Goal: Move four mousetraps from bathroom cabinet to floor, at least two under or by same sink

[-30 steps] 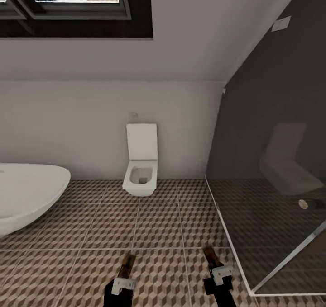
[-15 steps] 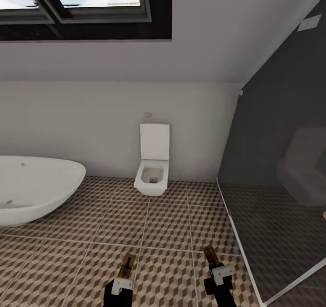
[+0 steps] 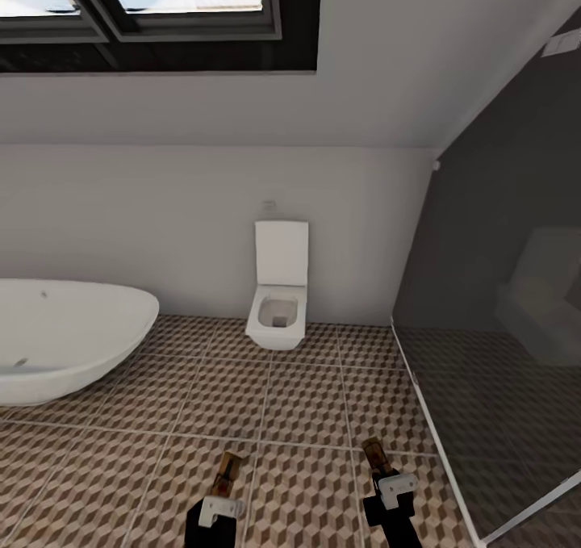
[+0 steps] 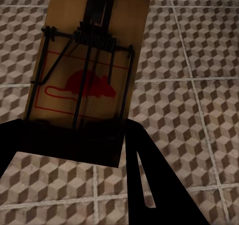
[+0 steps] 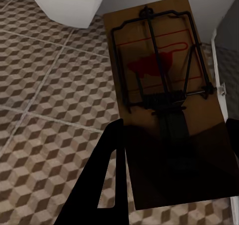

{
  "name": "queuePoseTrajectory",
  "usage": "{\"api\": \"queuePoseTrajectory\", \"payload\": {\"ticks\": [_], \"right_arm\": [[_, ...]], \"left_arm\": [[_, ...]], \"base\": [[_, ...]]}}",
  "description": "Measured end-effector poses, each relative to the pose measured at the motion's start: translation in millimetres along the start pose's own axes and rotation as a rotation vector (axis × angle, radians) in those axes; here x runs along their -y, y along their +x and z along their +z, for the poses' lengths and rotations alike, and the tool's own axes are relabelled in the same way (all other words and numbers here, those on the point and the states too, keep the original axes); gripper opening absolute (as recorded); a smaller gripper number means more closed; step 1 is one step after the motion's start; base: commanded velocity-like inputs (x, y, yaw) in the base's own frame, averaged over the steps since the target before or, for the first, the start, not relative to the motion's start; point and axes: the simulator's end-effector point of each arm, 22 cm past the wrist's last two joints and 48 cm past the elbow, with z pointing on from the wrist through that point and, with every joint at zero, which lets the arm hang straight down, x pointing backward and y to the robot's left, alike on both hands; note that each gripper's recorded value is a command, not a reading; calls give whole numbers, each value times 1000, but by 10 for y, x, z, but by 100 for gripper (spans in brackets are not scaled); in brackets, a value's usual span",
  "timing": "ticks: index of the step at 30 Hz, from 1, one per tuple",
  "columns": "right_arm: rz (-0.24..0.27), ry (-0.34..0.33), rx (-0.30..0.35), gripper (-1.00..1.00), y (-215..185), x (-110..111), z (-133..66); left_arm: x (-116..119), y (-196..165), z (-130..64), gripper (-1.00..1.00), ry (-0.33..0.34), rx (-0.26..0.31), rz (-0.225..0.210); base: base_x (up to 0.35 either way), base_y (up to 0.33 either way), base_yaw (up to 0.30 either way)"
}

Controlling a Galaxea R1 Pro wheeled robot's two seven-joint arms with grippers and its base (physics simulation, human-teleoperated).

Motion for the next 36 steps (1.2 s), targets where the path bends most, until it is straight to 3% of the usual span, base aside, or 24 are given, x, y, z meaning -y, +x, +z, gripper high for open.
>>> {"api": "queuePoseTrajectory", "payload": {"ticks": [18,24,26,30,33,36], "right_arm": [[0,5,8,-100,-39,21,1],[-2,12,-3,-100,-68,16,42],[-8,27,-4,-100,-236,44,165],[-17,62,-20,-100,-792,136,460],[0,68,27,-100,-1354,75,571],[26,54,49,-100,-1654,-108,585]], "left_arm": [[-15,-7,-7,-100,-4,3,2],[-72,236,-7,-100,-27,-148,-4],[-100,80,34,-100,-35,-180,-52],[-435,-517,217,-100,-82,-265,-141],[-818,-957,419,-100,-146,-304,-133],[-1086,-1407,554,-100,-193,-296,-123]], "base": [[0,30,-70],[0,0,0],[0,0,0],[0,0,0],[0,0,0],[0,0,0]]}}
